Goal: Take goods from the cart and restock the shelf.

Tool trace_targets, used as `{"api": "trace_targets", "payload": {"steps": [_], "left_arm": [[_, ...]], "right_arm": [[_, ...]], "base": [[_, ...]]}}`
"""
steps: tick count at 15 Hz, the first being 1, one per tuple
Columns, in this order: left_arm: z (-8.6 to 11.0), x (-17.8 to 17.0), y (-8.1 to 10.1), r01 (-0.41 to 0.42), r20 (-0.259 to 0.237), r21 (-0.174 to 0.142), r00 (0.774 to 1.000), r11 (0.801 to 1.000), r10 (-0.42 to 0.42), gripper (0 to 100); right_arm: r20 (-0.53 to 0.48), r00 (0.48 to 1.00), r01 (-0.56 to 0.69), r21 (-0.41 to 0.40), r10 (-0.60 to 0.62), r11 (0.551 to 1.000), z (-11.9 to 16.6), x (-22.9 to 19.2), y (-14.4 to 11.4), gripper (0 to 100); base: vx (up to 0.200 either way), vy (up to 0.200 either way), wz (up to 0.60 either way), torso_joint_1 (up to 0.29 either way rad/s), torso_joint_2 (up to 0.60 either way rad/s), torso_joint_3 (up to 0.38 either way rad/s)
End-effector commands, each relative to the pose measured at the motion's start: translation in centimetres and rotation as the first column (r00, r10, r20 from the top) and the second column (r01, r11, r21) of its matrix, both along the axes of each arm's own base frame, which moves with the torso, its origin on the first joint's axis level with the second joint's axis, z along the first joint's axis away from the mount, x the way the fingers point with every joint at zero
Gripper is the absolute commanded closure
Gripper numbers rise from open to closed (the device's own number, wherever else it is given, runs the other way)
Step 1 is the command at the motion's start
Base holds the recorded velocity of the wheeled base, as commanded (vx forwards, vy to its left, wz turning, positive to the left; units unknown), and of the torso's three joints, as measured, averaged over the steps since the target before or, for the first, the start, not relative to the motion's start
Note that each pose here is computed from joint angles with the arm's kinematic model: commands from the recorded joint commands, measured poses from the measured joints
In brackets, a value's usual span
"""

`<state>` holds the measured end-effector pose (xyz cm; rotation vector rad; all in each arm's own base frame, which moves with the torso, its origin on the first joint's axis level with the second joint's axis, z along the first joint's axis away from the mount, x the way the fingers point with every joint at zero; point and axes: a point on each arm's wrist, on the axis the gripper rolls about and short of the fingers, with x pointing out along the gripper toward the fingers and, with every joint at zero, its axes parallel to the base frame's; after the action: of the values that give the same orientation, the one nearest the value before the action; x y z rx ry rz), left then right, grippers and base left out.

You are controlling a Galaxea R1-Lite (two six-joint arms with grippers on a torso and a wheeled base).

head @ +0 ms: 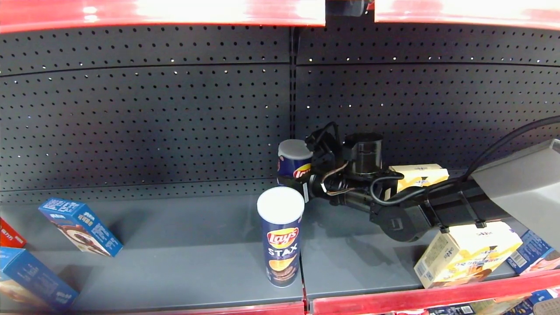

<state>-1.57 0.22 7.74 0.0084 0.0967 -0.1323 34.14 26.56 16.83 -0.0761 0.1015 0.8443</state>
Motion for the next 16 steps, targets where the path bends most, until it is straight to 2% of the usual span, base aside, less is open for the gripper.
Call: {"api": "trace_targets", "payload": {"steps": [1,5,6,13,16], "left_arm": [[0.0,0.0,0.0,0.000,-0.001,0.000,1.000,1.000,0.000,0],[0.0,0.0,0.0,0.000,-0.001,0.000,1.000,1.000,0.000,0],[0.0,0.0,0.0,0.000,-0.003,0.000,1.000,1.000,0.000,0],[0.0,0.0,0.0,-0.001,-0.001,-0.001,1.000,1.000,0.001,0],[0.0,0.0,0.0,0.000,-0.001,0.000,1.000,1.000,0.000,0]], "right_arm": [[0.003,1.000,-0.003,0.002,0.003,1.000,0.0,0.0,0.2,100],[0.007,1.000,-0.017,0.006,0.017,1.000,0.1,0.0,0.5,100],[0.008,1.000,-0.018,0.007,0.018,1.000,0.1,-0.1,0.5,0],[-0.002,1.000,-0.018,-0.003,0.018,1.000,-0.1,-0.5,0.6,0],[-0.022,1.000,0.005,-0.024,-0.006,1.000,-0.2,-1.9,-0.7,0]], "base": [[0.000,0.000,0.00,0.000,0.00,0.000],[0.000,0.000,0.00,0.000,0.00,0.000],[0.000,0.000,0.00,0.000,0.00,0.000],[0.000,0.000,0.00,0.000,0.00,0.000],[0.000,0.000,0.00,0.000,0.00,0.000]]}}
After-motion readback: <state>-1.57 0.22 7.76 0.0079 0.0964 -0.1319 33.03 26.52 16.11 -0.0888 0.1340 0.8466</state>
